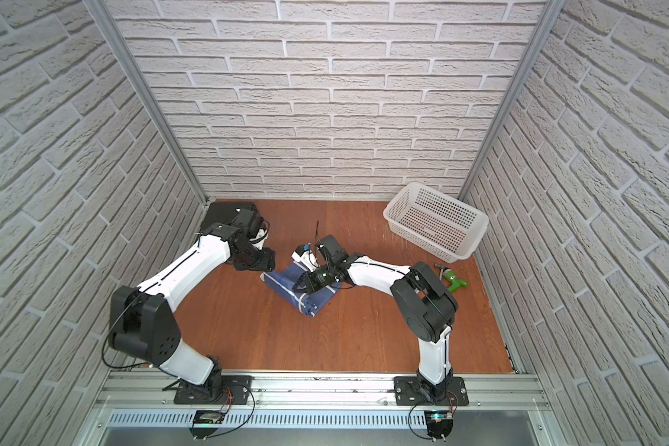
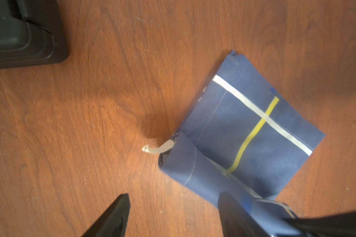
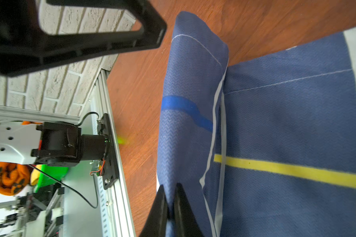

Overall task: Roll up the pillowcase
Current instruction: Roll the pillowcase at the center of the board.

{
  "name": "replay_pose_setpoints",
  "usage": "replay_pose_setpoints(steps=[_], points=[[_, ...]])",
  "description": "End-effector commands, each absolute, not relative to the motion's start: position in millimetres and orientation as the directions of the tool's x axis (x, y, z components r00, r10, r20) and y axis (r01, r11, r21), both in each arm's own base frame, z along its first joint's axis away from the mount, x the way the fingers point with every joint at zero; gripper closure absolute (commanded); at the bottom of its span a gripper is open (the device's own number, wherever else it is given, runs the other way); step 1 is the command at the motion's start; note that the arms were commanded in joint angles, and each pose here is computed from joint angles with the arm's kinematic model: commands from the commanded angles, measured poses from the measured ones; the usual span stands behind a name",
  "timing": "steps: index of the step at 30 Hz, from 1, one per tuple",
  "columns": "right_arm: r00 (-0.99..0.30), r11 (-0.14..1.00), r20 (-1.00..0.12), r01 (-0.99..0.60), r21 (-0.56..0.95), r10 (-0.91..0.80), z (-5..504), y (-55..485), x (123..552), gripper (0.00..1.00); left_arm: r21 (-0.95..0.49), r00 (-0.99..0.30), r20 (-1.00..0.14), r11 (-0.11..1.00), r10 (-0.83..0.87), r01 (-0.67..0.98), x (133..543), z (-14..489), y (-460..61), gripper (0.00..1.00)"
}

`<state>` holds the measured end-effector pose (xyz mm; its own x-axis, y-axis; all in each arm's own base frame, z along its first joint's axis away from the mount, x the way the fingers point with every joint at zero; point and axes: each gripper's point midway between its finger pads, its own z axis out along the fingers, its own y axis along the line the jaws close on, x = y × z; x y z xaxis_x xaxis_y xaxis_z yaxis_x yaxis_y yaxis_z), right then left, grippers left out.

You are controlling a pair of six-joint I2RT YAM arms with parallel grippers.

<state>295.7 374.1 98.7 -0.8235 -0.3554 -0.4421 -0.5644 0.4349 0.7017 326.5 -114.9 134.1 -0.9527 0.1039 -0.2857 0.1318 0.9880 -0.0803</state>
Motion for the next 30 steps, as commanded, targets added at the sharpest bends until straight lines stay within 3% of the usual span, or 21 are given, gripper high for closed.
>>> replay_pose_setpoints(steps=[1, 13, 21, 30], points=[[-0.852, 0.347, -0.420, -0.514, 0.785, -0.313, 104, 377, 296, 0.89, -0.074, -0.949, -0.291, 0.986, 0.119, 0.146, 321, 142, -117, 0.27], [-0.913, 0.391, -0.358, -0.408, 0.825, -0.197, 72, 360, 308, 0.87, -0.119, -0.959, -0.235, 0.975, 0.157, 0.189, 313, 121, -142, 0.27], [-0.902, 0.464, -0.372, -0.432, 0.773, -0.220, 45, 350, 314, 0.77, -0.145, -0.967, -0.182, 0.968, 0.177, 0.204, 309, 96, -153, 0.27], [-0.878, 0.532, -0.408, -0.477, 0.699, -0.251, 38, 339, 316, 0.72, -0.148, -0.972, -0.149, 0.967, 0.184, 0.206, 325, 69, -152, 0.27]])
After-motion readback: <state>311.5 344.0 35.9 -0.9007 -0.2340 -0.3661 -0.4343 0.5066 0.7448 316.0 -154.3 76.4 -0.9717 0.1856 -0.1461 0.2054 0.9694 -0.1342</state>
